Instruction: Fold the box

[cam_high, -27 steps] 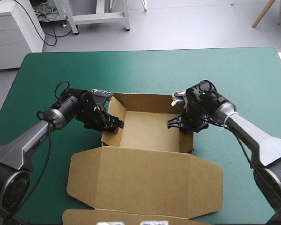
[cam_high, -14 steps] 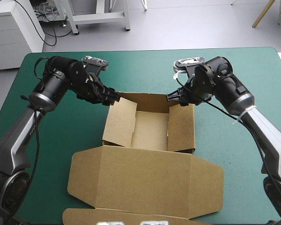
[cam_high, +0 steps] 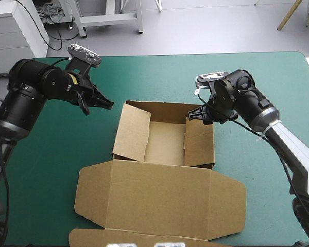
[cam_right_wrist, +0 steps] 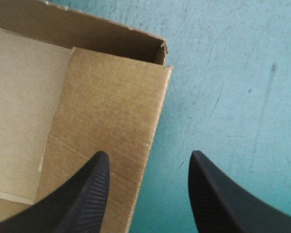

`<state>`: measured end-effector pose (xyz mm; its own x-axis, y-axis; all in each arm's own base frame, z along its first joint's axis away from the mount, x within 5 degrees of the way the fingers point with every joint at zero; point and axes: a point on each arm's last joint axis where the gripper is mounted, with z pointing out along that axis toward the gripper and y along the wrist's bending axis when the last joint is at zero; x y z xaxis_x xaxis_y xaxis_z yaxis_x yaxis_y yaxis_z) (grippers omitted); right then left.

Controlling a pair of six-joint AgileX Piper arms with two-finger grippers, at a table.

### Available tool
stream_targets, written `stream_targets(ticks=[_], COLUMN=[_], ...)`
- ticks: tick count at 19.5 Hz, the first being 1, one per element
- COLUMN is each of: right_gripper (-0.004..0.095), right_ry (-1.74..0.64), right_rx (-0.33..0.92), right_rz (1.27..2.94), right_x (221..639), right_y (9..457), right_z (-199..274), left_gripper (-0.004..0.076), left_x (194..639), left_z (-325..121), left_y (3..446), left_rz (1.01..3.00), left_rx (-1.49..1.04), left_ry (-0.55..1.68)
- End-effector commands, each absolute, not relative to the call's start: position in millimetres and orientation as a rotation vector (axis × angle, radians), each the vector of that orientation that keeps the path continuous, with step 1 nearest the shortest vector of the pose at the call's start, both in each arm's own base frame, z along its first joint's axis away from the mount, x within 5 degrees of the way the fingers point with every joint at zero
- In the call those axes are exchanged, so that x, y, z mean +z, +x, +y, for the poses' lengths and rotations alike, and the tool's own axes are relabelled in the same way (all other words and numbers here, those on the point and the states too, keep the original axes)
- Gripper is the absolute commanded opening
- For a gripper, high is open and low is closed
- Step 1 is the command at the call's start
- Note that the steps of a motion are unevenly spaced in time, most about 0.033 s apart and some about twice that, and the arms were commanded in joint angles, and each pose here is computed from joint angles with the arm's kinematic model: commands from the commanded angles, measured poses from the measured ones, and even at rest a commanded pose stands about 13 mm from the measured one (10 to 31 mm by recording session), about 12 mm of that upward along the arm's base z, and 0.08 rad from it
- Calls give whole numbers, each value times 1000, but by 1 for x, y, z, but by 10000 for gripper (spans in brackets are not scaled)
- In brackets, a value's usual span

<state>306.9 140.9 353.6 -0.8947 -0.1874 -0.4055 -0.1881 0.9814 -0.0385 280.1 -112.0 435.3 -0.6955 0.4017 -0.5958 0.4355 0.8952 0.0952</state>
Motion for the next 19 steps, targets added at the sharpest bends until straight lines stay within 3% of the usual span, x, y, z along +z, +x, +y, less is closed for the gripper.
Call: stream_targets(ticks=[1, 4, 7, 10, 14, 19], right_gripper=[468, 466, 448, 323, -5, -19], right_ry=[-240, -245, -182, -222, -252, -236], right_rx=[6, -41, -6, 53, 29, -46], right_rz=[2667, 2759, 2835, 2901, 2909, 2880], right_x=[361, 331, 312, 295, 291, 292], right_y=[301, 305, 308, 313, 315, 319], right_z=[137, 138, 144, 154, 154, 147], left_gripper=[-10, -10, -10, -10, -10, -10], left_x=[452, 438, 426, 417, 409, 377], left_z=[-99, -90, -85, -77, -66, -48], left_y=[247, 224, 206, 181, 152, 108], left_rz=[2396, 2429, 2448, 2420, 2390, 2318], left_rx=[-61, -62, -86, -118, -143, -153], left_ry=[619, 654, 669, 689, 680, 659])
